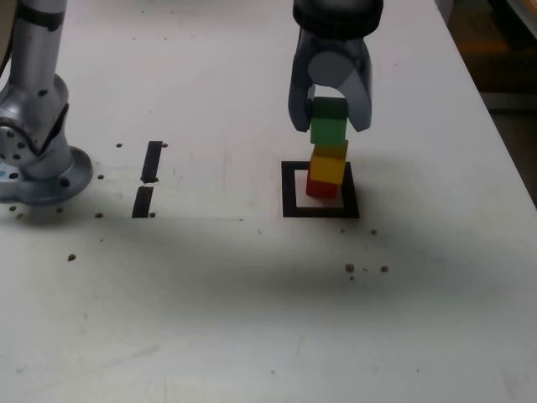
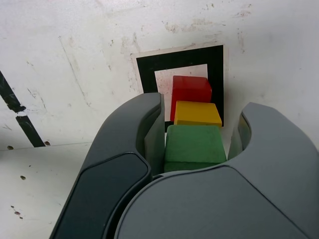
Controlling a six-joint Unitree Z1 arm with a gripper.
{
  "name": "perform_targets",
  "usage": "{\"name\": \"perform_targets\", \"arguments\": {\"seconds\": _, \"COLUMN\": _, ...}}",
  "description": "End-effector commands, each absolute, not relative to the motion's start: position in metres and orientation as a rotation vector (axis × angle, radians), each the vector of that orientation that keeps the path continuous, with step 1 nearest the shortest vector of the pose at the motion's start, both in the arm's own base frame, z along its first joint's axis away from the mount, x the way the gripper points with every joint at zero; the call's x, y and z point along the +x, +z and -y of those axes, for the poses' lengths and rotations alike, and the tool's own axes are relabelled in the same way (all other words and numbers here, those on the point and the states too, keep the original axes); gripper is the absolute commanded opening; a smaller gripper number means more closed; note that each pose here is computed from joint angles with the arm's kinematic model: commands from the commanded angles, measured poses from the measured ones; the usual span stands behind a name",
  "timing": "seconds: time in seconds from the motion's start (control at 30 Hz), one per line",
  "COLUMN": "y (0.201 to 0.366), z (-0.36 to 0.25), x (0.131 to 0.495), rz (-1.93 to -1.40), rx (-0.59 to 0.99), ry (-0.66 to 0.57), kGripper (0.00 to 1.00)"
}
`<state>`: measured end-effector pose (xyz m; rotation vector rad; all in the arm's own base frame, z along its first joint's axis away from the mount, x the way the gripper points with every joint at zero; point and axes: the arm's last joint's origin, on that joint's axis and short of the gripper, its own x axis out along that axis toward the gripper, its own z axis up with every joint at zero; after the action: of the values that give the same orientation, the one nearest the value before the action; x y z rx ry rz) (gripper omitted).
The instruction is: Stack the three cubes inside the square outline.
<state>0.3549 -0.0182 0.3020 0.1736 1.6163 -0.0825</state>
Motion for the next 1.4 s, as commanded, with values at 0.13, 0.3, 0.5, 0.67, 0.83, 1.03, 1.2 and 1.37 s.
{"name": "perform_targets", "arguments": {"seconds": 0.13, "y": 0.299, "z": 0.018, "x": 0.355, "rz": -1.62, "rx": 0.169, "ry": -0.088, "kGripper": 0.41}}
{"name": "perform_targets", "arguments": {"seconds": 0.3, "y": 0.298, "z": 0.019, "x": 0.355, "rz": -1.622, "rx": 0.162, "ry": -0.098, "kGripper": 0.52}}
{"name": "perform_targets", "arguments": {"seconds": 0.5, "y": 0.297, "z": 0.019, "x": 0.357, "rz": -1.61, "rx": 0.168, "ry": -0.11, "kGripper": 0.68}}
{"name": "perform_targets", "arguments": {"seconds": 0.67, "y": 0.296, "z": 0.019, "x": 0.358, "rz": -1.607, "rx": 0.175, "ry": -0.117, "kGripper": 0.76}}
{"name": "perform_targets", "arguments": {"seconds": 0.83, "y": 0.296, "z": 0.019, "x": 0.356, "rz": -1.604, "rx": 0.183, "ry": -0.118, "kGripper": 0.87}}
{"name": "perform_targets", "arguments": {"seconds": 1.03, "y": 0.313, "z": 0.017, "x": 0.344, "rz": -1.56, "rx": 0.205, "ry": -0.093, "kGripper": 0.95}}
{"name": "perform_targets", "arguments": {"seconds": 1.2, "y": 0.329, "z": 0.013, "x": 0.32, "rz": -1.536, "rx": 0.217, "ry": -0.061, "kGripper": 0.96}}
{"name": "perform_targets", "arguments": {"seconds": 1.37, "y": 0.334, "z": 0.007, "x": 0.293, "rz": -1.544, "rx": 0.199, "ry": -0.033, "kGripper": 0.97}}
